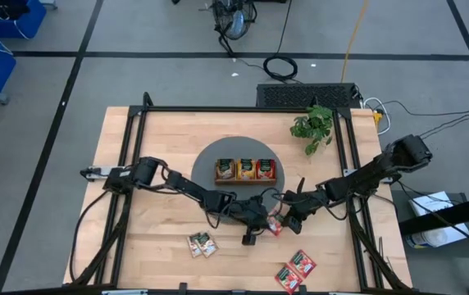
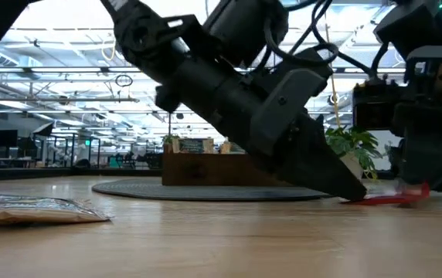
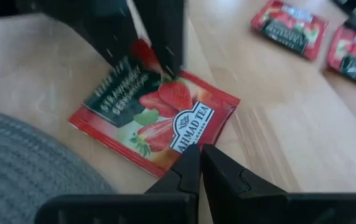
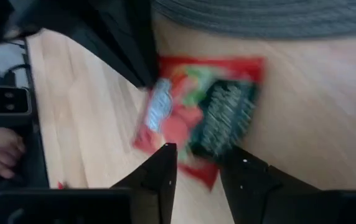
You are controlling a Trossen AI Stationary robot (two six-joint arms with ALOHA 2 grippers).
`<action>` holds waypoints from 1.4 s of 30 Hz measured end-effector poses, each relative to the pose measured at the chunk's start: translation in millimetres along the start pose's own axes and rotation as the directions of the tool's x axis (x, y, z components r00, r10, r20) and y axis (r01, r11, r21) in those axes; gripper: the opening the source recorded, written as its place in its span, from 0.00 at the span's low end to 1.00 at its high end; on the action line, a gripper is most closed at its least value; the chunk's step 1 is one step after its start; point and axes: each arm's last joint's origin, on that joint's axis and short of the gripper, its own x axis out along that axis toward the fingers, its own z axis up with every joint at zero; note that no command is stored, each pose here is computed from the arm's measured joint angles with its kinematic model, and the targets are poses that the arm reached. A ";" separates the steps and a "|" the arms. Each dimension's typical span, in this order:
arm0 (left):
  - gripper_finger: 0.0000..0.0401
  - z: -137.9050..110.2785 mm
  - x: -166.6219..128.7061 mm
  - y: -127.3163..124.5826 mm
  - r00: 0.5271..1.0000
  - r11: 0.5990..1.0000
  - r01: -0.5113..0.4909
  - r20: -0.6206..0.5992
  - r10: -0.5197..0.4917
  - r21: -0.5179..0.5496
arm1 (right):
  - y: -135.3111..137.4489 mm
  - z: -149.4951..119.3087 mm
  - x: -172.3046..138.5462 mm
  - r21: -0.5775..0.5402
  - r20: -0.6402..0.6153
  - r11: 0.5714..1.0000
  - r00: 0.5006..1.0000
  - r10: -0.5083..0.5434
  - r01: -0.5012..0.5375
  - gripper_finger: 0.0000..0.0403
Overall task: Pick & Place Tea
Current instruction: Put the top red tea sachet into the right section of the wooden organizer
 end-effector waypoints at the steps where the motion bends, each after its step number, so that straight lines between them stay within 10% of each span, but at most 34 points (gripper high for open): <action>1: 0.06 -1.4 1.8 3.0 1.000 1.000 0.016 0.003 -0.016 -0.011 | -0.5 0.3 2.8 -0.006 0.005 1.000 1.000 0.000 0.000 0.27; 26: 0.06 -0.7 -0.7 4.8 0.999 0.997 0.041 -0.009 -0.041 0.062 | -2.8 11.1 6.5 -0.293 0.095 0.956 0.995 0.029 0.000 0.03; 42: 0.06 14.1 -66.5 -56.3 0.952 0.976 0.034 -0.305 0.034 0.216 | 12.4 31.4 -18.3 -0.451 0.183 0.892 0.978 0.097 -0.004 0.00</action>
